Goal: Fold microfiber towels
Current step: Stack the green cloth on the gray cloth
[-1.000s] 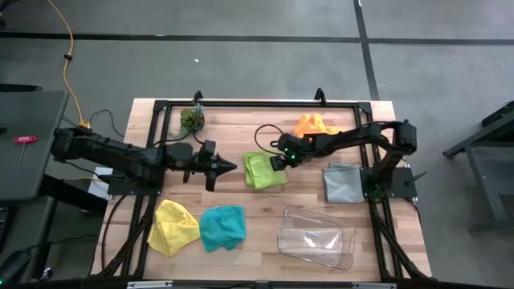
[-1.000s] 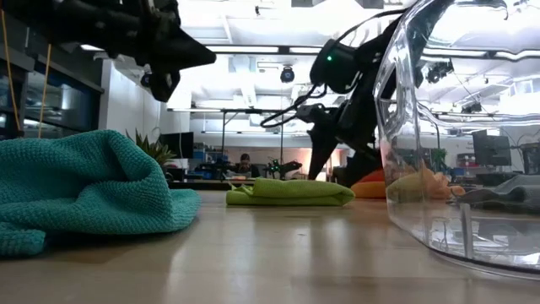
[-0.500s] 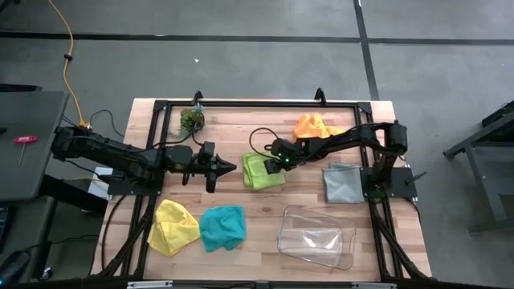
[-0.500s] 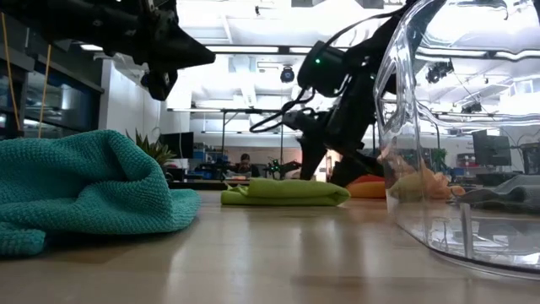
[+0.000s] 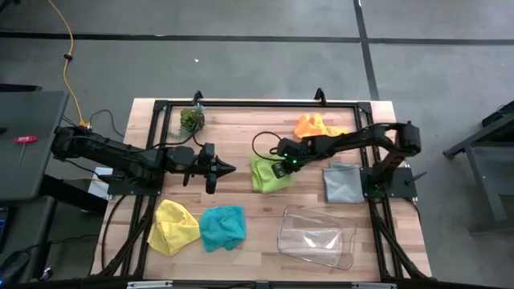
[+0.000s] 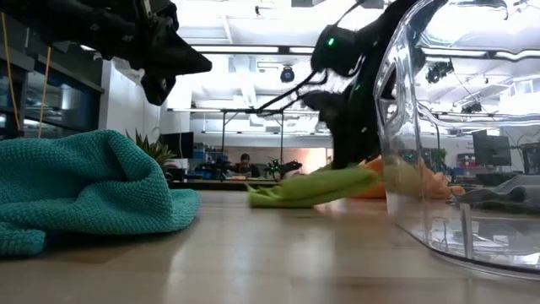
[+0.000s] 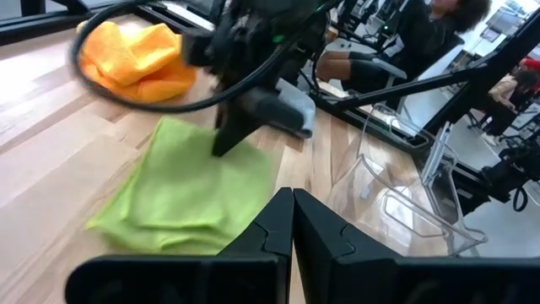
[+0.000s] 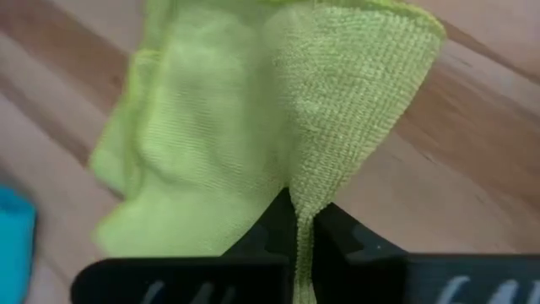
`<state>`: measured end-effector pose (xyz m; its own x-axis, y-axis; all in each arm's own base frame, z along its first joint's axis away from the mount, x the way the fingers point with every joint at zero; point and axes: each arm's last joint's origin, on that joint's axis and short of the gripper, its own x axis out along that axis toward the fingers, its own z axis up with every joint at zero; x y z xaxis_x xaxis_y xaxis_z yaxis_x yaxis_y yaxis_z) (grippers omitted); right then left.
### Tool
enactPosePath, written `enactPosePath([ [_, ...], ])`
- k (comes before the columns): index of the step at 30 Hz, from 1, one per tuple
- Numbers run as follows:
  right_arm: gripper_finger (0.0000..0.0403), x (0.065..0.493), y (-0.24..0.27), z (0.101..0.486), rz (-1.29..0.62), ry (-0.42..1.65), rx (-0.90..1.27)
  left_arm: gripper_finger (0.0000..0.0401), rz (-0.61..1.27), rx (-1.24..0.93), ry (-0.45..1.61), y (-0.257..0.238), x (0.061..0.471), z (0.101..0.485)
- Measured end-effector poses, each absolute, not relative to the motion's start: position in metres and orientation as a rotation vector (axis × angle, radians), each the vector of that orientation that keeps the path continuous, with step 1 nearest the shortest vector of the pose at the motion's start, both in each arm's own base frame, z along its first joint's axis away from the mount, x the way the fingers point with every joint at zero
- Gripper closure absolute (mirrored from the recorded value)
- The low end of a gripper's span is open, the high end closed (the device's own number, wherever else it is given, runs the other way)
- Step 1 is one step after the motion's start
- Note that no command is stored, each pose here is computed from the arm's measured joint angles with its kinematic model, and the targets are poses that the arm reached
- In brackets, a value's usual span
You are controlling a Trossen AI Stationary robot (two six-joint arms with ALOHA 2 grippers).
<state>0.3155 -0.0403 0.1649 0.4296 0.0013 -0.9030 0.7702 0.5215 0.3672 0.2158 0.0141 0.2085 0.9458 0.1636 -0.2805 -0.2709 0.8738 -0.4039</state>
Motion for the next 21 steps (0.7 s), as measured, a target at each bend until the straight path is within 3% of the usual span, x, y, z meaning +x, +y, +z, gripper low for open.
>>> enactPosePath([
  [14,0.0402,0.228,-0.005,0.243,-0.647,1.202,0.805,0.0401,0.23,-0.455,0.241,0.014,0.216,0.209],
  [21,0.0402,0.185,0.009,0.258,-0.752,1.267,0.854,0.0401,0.23,-0.455,0.241,0.014,0.216,0.209],
])
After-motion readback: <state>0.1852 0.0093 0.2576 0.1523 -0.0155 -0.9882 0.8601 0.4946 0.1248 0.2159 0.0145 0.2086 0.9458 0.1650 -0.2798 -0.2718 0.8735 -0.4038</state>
